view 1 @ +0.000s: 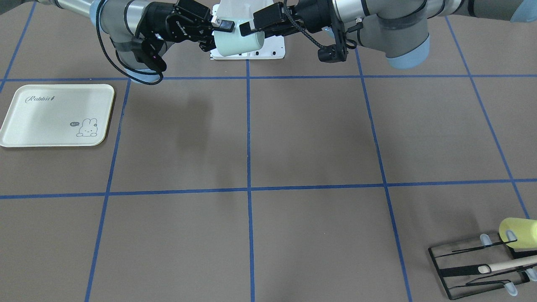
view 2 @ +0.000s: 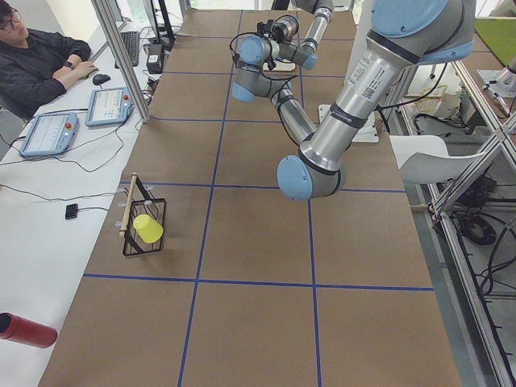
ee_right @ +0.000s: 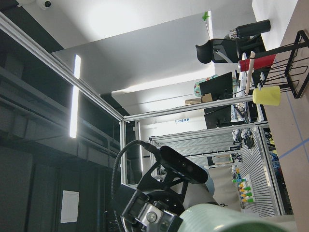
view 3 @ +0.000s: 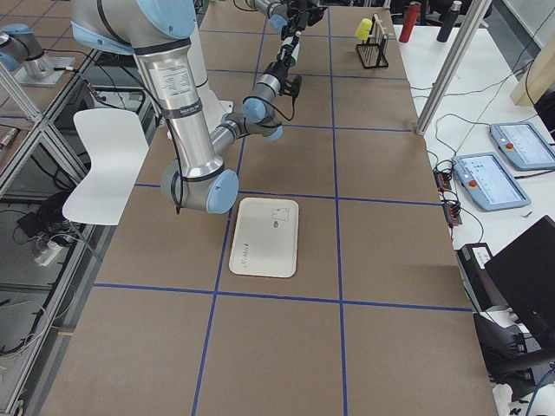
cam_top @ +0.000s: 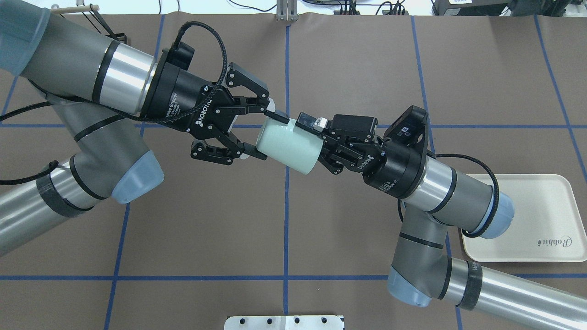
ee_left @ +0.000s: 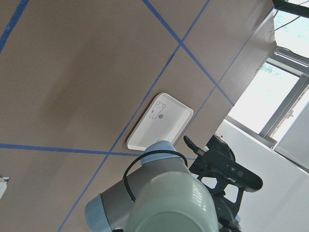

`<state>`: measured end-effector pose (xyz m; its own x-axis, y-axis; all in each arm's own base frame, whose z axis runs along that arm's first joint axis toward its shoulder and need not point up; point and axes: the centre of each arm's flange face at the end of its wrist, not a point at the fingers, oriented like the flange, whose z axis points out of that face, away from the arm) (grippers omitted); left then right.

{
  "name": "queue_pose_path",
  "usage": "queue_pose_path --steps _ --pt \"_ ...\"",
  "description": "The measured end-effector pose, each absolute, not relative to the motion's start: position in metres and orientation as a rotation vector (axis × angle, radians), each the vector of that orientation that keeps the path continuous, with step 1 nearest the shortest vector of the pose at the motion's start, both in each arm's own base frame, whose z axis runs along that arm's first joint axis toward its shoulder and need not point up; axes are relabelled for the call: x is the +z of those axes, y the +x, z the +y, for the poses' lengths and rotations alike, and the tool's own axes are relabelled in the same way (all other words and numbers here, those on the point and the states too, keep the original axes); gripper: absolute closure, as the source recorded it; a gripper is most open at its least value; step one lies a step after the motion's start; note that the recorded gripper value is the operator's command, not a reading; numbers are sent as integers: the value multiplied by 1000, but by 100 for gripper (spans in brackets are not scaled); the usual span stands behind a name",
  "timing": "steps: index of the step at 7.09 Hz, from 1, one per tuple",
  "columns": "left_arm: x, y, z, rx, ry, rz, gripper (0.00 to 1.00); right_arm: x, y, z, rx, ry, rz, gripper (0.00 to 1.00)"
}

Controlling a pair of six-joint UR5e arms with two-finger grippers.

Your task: Left arm grabs green cup and hands to right arm on tray

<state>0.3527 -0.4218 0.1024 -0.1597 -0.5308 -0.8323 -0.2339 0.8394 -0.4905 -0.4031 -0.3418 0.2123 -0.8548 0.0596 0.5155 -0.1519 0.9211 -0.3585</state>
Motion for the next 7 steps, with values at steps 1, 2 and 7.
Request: queue_pose_path --steps 1,2,7 --pt "102 352 -421 -285 -589 1748 0 213 -403 -341 529 67 -2543 100" --pt "102 352 -421 -284 -588 1749 0 214 -402 -341 527 68 -2544 100" --pt "101 350 -421 -265 -568 1762 0 220 -401 -343 532 75 -2529 100"
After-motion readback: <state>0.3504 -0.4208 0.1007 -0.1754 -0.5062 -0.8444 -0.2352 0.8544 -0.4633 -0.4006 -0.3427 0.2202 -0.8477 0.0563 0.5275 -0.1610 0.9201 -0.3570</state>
